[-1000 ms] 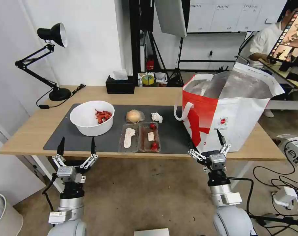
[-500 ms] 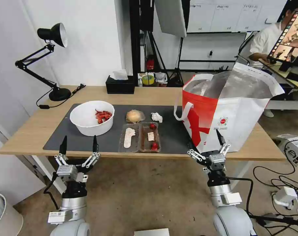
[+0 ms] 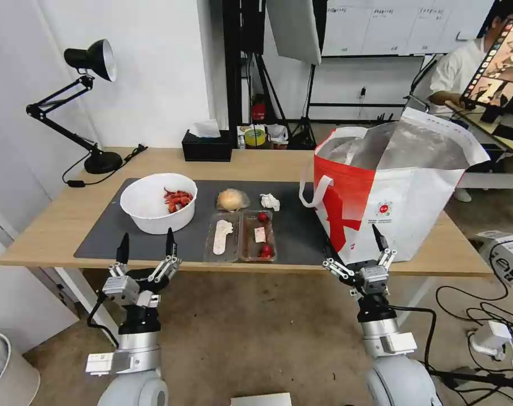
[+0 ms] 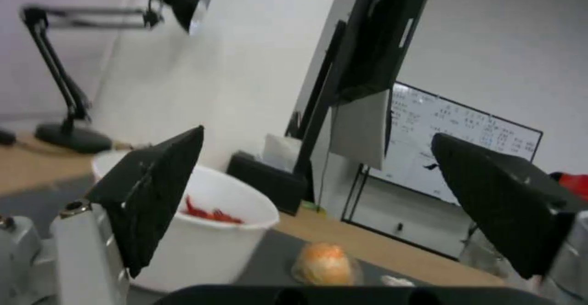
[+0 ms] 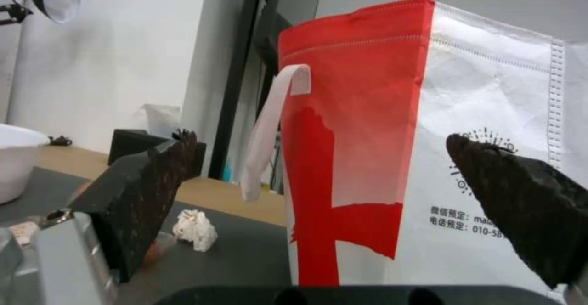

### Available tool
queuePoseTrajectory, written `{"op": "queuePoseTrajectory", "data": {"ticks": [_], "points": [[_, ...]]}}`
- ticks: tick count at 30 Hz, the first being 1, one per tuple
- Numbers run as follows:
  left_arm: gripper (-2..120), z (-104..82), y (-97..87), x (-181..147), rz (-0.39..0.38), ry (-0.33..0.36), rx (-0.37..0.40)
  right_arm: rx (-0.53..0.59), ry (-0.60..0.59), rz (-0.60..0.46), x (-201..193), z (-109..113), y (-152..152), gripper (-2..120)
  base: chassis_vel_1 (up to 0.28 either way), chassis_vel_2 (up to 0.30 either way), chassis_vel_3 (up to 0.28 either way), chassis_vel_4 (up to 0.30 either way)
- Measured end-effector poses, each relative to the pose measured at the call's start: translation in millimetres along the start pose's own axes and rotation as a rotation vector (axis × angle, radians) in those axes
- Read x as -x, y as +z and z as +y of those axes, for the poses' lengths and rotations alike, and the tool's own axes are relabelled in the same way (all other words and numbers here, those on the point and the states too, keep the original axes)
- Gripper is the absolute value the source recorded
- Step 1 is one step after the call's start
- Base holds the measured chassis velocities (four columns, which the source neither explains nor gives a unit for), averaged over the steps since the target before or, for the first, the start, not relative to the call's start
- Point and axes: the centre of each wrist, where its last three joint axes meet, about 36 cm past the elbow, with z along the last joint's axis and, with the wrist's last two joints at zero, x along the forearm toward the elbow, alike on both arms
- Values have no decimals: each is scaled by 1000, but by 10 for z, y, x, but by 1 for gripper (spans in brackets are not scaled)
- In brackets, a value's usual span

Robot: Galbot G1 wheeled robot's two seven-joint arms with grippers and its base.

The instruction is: Pick up the trash from the table and place it into the takeout bag.

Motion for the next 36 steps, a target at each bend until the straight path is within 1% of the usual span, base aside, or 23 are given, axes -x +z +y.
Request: {"op": "queuePoseTrajectory", "data": {"ticks": [1, 3, 5, 6, 8, 9, 11, 12, 13, 15, 16, 17, 18, 21, 22, 24, 25, 27, 28, 31, 32, 35, 36], "points": [[100, -44, -2, 12, 21, -5, -33, -1, 1, 0, -2, -6, 1, 100, 0, 0, 0, 0], [100, -58, 0, 17, 30, -6, -46, -1, 1, 1, -3, -7, 1, 100, 0, 0, 0, 0], [100, -117, 9, 42, 81, -5, -116, -2, 1, 3, -13, -10, 4, 100, 0, 0, 0, 0], [100, -117, 9, 42, 81, -5, -116, -2, 1, 3, -13, -10, 4, 100, 0, 0, 0, 0], [100, -158, -7, 69, 128, -9, -192, -1, 1, 7, -27, -9, 6, 100, 0, 0, 0, 0], [100, -158, -7, 69, 128, -9, -192, -1, 1, 7, -27, -9, 6, 100, 0, 0, 0, 0], [100, -188, -24, 88, 162, -16, -252, -1, 2, 10, -40, -7, 9, 100, 0, 0, 0, 0], [100, -209, -40, 99, 183, -21, -294, 0, 3, 13, -49, -5, 10, 100, 0, 0, 0, 0], [100, -209, -40, 99, 183, -21, -294, 0, 3, 13, -49, -5, 10, 100, 0, 0, 0, 0], [100, -277, -111, 110, 238, -39, -378, -1, 5, 16, -63, -3, 13, 100, 0, 0, 0, 0], [100, -277, -111, 110, 238, -39, -378, -1, 5, 16, -63, -3, 13, 100, 0, 0, 0, 0], [100, -320, -155, 110, 274, -50, -420, -1, 6, 17, -68, -3, 13, 100, 0, 0, 0, 0], [100, -320, -155, 110, 274, -50, -420, -1, 6, 17, -68, -3, 13, 100, 0, 0, 0, 0], [100, -399, -219, 120, 368, -68, -500, -2, 9, 19, -82, -1, 7, 100, 0, 0, 0, 0], [100, -399, -219, 120, 368, -68, -500, -2, 9, 19, -82, -1, 7, 100, 0, 0, 0, 0], [100, -433, -253, 156, 429, -85, -556, -2, 11, 22, -98, 1, -1, 100, 0, 0, 0, 0], [100, -433, -253, 156, 429, -85, -556, -2, 11, 22, -98, 1, -1, 100, 0, 0, 0, 0], [100, -454, -270, 184, 475, -92, -588, -4, 13, 24, -114, -7, -3, 100, 0, 0, 0, 0], [100, -454, -270, 184, 475, -92, -588, -4, 13, 24, -114, -7, -3, 100, 0, 0, 0, 0], [100, -503, -311, 208, 536, -113, -644, -9, 17, 26, -129, -24, -1, 100, 0, 0, 0, 0], [100, -503, -311, 208, 536, -113, -644, -9, 17, 26, -129, -24, -1, 100, 0, 0, 0, 0], [100, -549, -329, 230, 579, -131, -692, -11, 21, 28, -140, -33, 1, 100, 0, 0, 0, 0], [100, -549, -329, 230, 579, -131, -692, -11, 21, 28, -140, -33, 1, 100, 0, 0, 0, 0]]}}
